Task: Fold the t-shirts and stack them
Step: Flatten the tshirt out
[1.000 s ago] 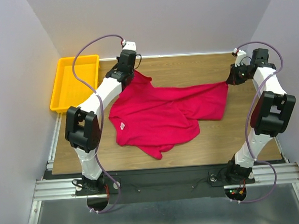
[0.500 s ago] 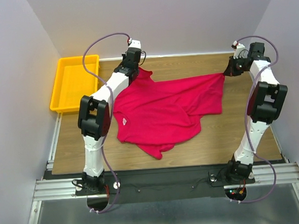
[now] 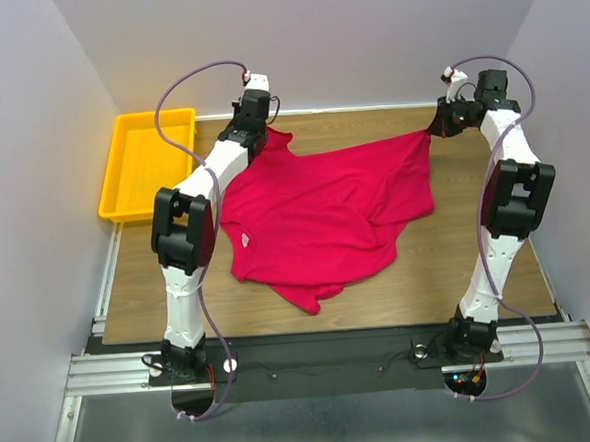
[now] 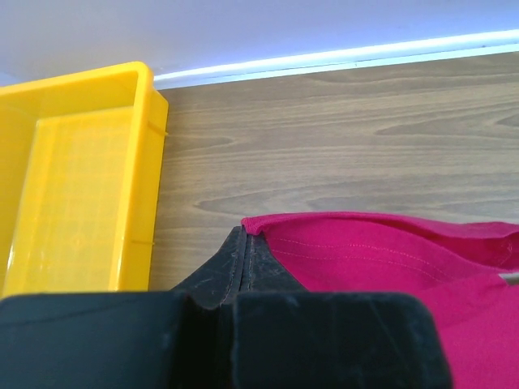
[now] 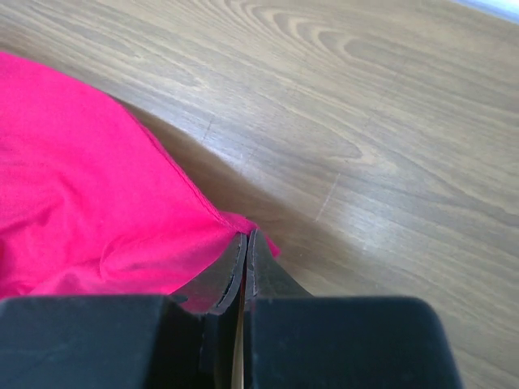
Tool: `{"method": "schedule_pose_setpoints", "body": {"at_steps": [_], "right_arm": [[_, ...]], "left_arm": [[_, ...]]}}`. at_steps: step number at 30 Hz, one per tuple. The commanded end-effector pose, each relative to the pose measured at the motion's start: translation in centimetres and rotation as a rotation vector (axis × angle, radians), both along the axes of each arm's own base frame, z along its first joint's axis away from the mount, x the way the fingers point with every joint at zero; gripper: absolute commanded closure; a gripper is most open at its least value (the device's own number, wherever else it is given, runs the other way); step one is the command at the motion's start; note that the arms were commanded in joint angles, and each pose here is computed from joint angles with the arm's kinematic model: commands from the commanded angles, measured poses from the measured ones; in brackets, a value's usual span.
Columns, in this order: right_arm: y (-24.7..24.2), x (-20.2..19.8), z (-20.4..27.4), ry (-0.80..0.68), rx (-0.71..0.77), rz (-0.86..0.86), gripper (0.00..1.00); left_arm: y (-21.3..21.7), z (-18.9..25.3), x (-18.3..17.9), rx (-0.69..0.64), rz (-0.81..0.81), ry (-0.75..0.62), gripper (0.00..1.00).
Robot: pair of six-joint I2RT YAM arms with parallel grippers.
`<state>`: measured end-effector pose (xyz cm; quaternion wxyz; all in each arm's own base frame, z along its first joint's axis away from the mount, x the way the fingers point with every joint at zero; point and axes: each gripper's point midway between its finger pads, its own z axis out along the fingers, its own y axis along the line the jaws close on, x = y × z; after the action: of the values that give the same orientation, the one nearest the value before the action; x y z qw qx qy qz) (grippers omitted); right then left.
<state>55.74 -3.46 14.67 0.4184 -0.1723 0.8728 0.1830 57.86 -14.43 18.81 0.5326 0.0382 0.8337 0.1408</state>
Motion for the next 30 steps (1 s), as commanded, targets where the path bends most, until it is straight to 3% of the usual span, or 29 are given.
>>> {"method": "schedule_pose_setpoints", "body": {"at_steps": [1,10,18,25,30], "right_arm": [[0.2,-0.7,8.1,-0.197,-0.05,0.044,0.99],[1.8,-5.4,12.5,-0.256,-0.047,0.067,1.0],[2.6,-10.4,17.8,-0.37,-0.107,0.07,0.99],[3.7,-14.2,16.8,-0.347,-0.091,0.079,0.99],[4.7,-18.6,22.0,-0.475,-0.135,0.078,0.99]], "left_arm": [[1.5,10.9,-1.7,-0.082,0.016,-0.228,1.0],[2.3,11.4,-4.7,-0.136,0.007,-0.242,1.0],[2.9,16.4,-8.8,-0.243,-0.036,-0.346,1.0],[2.0,17.4,-12.1,-0.298,-0.15,-0.361,1.0],[1.6,21.7,-16.9,-0.368,-0.296,-0.488,1.0]]}}
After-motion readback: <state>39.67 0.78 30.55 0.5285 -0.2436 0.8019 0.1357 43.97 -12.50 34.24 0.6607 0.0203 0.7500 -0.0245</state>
